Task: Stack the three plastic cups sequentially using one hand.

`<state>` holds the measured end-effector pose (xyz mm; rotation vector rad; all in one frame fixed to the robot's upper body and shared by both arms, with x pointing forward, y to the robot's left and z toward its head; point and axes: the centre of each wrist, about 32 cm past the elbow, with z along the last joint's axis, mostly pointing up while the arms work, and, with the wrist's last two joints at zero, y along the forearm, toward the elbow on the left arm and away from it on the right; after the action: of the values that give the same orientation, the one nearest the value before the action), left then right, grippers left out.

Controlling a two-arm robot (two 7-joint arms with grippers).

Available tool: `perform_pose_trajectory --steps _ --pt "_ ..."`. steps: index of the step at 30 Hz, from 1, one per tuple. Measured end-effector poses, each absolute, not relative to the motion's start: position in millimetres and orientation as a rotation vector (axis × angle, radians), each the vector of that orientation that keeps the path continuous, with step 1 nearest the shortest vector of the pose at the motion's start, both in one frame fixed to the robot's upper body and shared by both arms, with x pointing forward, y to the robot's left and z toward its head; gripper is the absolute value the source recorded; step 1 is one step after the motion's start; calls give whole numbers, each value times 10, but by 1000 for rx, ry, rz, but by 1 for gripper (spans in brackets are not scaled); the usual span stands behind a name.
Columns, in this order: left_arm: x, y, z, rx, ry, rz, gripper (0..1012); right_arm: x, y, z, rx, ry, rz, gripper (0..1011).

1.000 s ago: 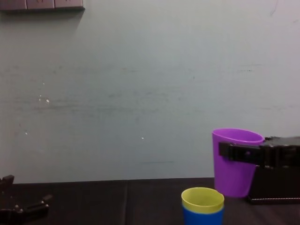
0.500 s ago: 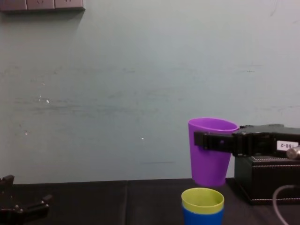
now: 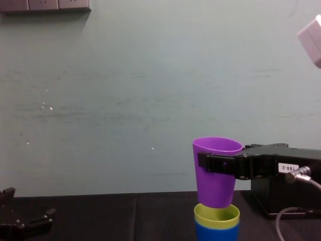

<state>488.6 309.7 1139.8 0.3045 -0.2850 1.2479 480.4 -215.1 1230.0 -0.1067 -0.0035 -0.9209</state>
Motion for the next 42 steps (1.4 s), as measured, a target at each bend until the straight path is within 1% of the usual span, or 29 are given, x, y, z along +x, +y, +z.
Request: perform_pose_trajectory --steps 15,25,42 --pt "4886 3097 11398 304 -285 1248 1011 4888 -2120 12193 -112 -8 -934 733" --pt "4886 3097 11398 304 -285 1248 1011 4912 -2126 12134 -122 -8 -942 733" --pt "4886 3097 11398 304 -285 1248 1012 4928 -2126 11975 -151 -12 -946 733"
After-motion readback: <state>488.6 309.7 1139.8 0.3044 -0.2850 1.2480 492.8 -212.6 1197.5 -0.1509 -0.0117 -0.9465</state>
